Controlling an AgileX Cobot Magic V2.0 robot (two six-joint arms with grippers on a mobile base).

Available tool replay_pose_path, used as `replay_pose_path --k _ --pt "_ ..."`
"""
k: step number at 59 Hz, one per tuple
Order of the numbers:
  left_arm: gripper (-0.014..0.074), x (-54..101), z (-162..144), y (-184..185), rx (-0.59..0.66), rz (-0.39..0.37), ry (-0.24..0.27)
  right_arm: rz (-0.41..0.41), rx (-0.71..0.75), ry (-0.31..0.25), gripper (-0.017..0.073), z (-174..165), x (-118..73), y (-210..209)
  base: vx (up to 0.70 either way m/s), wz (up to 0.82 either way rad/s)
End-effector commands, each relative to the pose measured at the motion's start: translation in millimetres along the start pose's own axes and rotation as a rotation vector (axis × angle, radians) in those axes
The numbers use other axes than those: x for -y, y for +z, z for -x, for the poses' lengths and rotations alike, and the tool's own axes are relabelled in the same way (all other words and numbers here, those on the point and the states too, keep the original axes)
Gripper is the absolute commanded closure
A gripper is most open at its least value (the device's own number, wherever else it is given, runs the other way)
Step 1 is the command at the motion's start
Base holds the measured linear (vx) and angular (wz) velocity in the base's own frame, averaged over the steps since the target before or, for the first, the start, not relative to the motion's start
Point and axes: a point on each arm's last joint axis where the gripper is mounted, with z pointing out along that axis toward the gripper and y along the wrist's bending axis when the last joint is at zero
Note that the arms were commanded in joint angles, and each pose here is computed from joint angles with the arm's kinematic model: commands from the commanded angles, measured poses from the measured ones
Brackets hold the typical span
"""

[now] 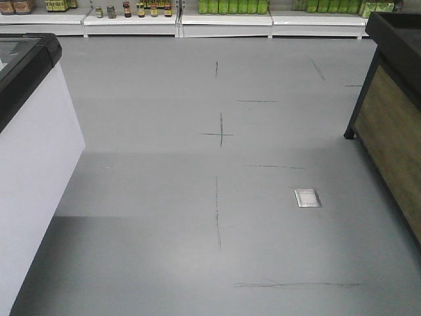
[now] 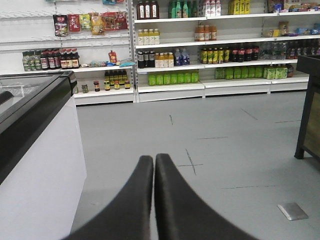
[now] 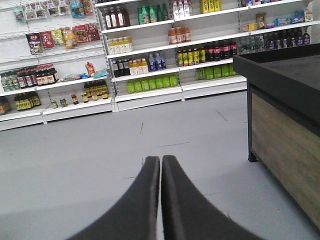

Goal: Pick three apples into basket with both arms
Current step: 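Drive the base forward across the store floor toward the fruit tables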

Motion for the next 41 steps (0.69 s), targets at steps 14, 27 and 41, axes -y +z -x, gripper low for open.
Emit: replay_pose_path --k 14,27,41 --pt "0.0599 0.6 16.2 -2.9 0.113 -0.009 -0.019 0.015 0.07 -0.017 0.0564 2.7 -1.0 -0.5 0.0 0.0" --pt "0.0599 0.6 16.2 -2.9 0.113 -0.009 -0.019 0.015 0.071 -0.017 0.0564 2.7 -1.0 -0.5 0.0 0.0" --pt "0.0599 0.6 16.2 -2.9 0.113 -0.009 -0.019 0.015 0.071 -0.017 0.0564 2.7 -1.0 -0.5 0.0 0.01"
